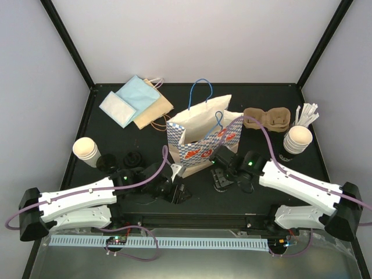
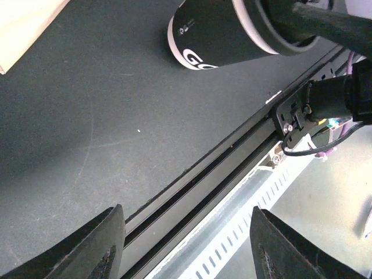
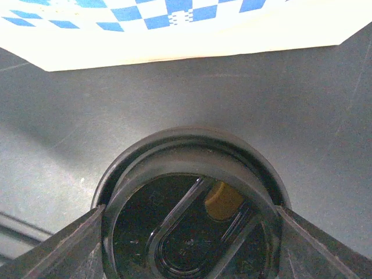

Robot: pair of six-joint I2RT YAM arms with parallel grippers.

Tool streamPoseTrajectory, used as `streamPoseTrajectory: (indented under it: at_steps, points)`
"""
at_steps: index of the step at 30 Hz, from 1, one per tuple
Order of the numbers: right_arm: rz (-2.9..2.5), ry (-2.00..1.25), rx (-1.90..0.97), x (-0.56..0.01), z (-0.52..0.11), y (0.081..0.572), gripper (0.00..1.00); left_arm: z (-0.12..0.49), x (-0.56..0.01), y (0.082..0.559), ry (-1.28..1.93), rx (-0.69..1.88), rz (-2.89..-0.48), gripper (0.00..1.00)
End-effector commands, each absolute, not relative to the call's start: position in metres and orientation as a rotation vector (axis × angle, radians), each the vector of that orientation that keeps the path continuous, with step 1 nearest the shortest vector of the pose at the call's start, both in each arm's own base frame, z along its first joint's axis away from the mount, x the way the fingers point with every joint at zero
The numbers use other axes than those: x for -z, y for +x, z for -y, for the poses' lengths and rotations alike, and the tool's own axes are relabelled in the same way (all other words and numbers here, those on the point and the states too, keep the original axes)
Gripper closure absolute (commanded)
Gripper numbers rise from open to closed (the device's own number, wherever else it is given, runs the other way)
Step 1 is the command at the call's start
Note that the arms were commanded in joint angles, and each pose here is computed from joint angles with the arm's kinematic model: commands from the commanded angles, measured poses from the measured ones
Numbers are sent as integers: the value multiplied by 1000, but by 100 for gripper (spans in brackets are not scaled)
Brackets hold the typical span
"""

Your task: Pack the takeout coffee

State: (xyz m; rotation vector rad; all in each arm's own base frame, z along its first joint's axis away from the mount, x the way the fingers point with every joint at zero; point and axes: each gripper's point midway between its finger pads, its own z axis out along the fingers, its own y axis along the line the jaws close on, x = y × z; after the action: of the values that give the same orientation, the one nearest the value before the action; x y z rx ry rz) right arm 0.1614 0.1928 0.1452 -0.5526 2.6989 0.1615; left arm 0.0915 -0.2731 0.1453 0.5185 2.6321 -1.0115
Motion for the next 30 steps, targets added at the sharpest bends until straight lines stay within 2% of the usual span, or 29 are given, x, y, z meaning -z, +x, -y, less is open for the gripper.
streamPoseTrajectory:
  at_steps: [1, 11, 30]
  points:
    - [-2654, -485, -58, -127, -199, 177, 32, 275, -149, 98, 476, 1016, -2613, 39]
    - [-2728, -539, 33, -82, -194, 160, 33, 256, -167, 111, 409, 947, -2553, 39]
    - [-2780, -498, 47, -79, -180, 146, 33, 201, -215, 140, 317, 764, -2493, 37]
